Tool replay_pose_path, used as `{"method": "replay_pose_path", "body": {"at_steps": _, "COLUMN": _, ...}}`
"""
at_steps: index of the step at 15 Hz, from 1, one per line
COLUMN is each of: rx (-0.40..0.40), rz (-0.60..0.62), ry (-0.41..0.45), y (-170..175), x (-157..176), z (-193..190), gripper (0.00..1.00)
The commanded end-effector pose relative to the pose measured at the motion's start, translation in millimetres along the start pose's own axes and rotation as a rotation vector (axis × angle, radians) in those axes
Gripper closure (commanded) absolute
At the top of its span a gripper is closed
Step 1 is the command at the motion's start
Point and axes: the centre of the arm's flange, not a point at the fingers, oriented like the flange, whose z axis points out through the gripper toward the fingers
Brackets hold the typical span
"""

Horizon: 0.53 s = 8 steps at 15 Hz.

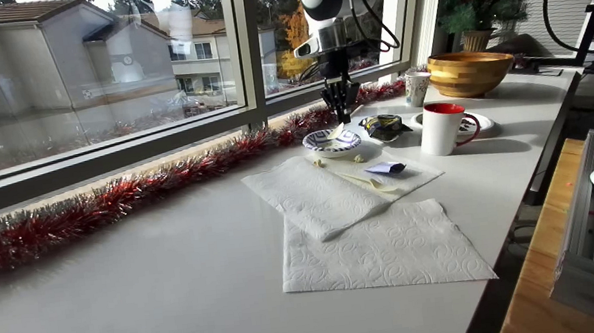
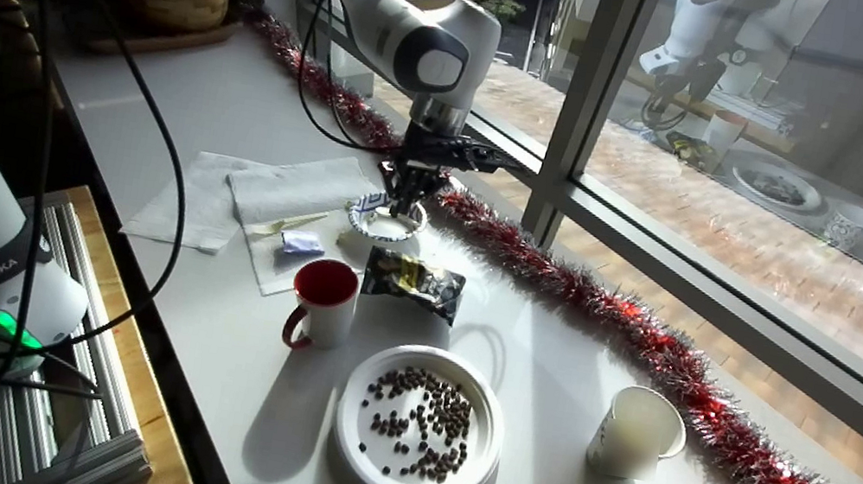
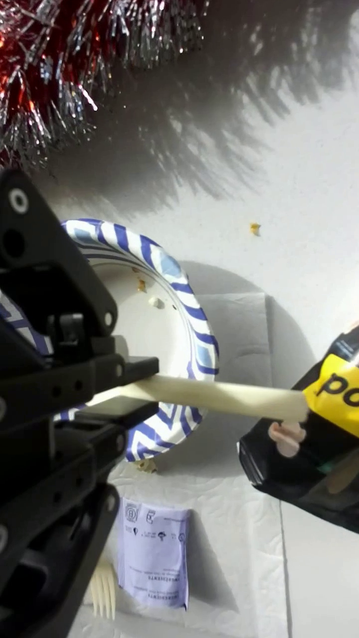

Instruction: Using the spoon, move one object from the plate to the left, to the cup

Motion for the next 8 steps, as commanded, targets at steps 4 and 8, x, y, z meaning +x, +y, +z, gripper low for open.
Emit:
{"method": "replay_pose_path", "body": {"at_steps": 4, "rx": -0.005, "rz": 0.071, "ry": -0.083, "y": -2.7, "x": 14.6, "z": 17.7, "gripper": 0.97}}
{"method": "replay_pose_path", "body": {"at_steps": 8, "rx": -0.007, "rz": 0.102, "ry": -0.122, "y": -2.9, "x": 18.1, "z": 22.1, "gripper": 0.97}}
